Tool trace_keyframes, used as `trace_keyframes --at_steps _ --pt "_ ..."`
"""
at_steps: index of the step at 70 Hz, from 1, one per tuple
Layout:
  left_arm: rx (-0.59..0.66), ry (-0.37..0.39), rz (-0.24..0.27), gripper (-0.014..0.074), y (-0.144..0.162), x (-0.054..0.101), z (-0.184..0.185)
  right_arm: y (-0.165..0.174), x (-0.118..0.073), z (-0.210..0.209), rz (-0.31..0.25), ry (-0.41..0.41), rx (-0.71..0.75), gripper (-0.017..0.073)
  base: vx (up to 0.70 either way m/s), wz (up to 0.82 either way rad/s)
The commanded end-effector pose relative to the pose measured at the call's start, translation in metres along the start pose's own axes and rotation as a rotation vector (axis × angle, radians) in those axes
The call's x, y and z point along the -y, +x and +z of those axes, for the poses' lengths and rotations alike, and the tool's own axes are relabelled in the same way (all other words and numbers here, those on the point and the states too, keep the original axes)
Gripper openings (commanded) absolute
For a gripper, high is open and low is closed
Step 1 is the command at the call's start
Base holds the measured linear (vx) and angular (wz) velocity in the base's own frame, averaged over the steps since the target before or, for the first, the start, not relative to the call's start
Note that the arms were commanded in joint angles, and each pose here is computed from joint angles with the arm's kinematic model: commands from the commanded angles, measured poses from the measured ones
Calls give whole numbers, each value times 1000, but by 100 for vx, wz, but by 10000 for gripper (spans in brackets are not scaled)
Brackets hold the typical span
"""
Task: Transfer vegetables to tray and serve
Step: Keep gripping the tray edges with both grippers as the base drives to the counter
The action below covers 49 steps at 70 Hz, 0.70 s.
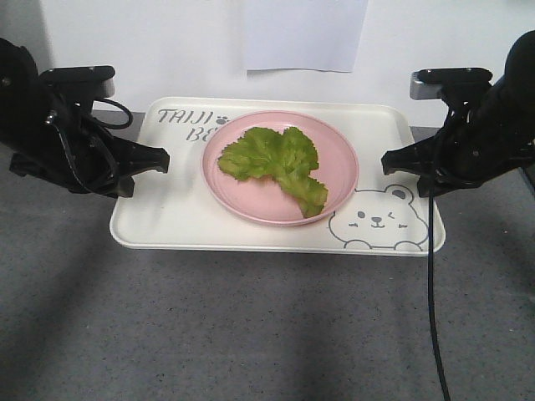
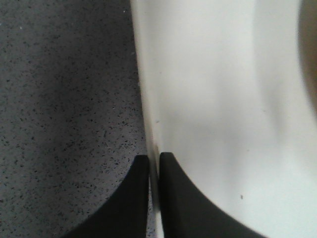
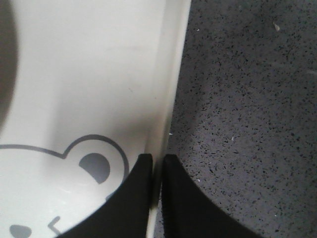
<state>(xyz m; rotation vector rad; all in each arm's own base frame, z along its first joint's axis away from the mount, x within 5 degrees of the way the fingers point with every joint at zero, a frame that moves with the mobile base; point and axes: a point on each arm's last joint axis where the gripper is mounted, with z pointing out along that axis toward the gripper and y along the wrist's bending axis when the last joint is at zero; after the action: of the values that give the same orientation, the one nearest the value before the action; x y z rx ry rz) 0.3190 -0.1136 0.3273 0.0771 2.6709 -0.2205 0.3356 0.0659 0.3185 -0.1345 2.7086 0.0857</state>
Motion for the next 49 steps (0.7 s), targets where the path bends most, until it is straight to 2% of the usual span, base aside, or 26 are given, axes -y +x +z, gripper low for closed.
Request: trace_keyframes --at_steps 1,49 --pt "127 63 20 -7 -8 9 -26 -8 -3 -26 -23 -22 127 -4 0 0" --pt "127 63 20 -7 -8 9 -26 -8 -3 -26 -23 -22 127 -4 0 0"
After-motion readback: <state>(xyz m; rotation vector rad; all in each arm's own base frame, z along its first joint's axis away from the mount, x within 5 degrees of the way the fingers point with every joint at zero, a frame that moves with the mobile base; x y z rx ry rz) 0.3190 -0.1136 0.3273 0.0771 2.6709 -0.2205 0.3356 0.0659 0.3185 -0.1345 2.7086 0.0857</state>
